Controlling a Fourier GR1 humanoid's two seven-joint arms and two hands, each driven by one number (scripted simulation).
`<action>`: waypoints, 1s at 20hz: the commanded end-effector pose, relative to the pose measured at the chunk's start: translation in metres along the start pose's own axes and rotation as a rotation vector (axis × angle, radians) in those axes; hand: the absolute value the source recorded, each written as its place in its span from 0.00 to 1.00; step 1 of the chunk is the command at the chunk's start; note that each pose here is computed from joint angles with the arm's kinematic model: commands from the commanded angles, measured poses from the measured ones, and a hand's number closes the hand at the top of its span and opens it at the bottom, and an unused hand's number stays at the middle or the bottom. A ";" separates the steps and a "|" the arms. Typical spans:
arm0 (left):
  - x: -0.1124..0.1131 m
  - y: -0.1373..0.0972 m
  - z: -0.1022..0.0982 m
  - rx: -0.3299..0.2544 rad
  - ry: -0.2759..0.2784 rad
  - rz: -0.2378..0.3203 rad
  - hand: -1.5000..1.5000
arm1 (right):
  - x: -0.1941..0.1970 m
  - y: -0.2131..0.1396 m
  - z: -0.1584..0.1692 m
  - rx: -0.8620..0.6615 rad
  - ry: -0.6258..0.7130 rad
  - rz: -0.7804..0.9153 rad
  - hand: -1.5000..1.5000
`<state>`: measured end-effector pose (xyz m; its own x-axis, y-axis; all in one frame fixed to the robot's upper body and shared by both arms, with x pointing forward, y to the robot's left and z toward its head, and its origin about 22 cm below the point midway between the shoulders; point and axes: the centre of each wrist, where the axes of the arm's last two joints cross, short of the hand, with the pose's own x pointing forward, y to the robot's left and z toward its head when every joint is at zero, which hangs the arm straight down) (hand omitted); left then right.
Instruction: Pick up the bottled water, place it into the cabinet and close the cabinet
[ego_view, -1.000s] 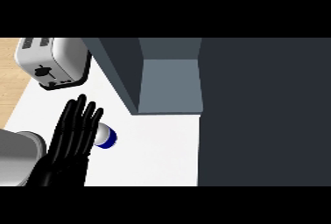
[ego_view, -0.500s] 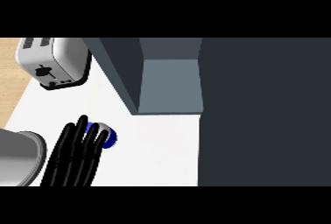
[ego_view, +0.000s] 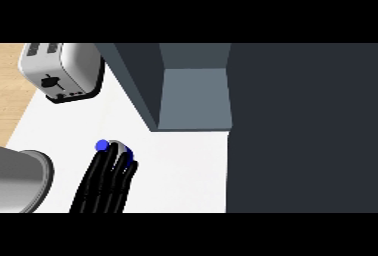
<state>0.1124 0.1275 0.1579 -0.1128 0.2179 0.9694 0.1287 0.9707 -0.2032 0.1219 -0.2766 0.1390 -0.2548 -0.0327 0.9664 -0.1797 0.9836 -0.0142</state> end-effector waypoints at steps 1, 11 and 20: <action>0.018 0.009 0.015 0.066 -0.082 -0.040 0.00 | 0.032 0.015 0.023 0.038 -0.073 -0.097 0.00; 0.013 0.027 0.013 0.221 -0.122 -0.088 0.00 | 0.031 0.009 0.033 0.037 -0.068 -0.086 0.00; -0.021 0.058 0.004 0.291 -0.029 -0.159 0.00 | 0.034 -0.002 0.041 0.034 -0.057 -0.082 0.00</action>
<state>0.1181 0.1652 0.1317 -0.1340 0.0699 0.9885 -0.1493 0.9847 -0.0899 0.1002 -0.2966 0.1274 -0.2450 -0.0223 0.9693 -0.1673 0.9857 -0.0196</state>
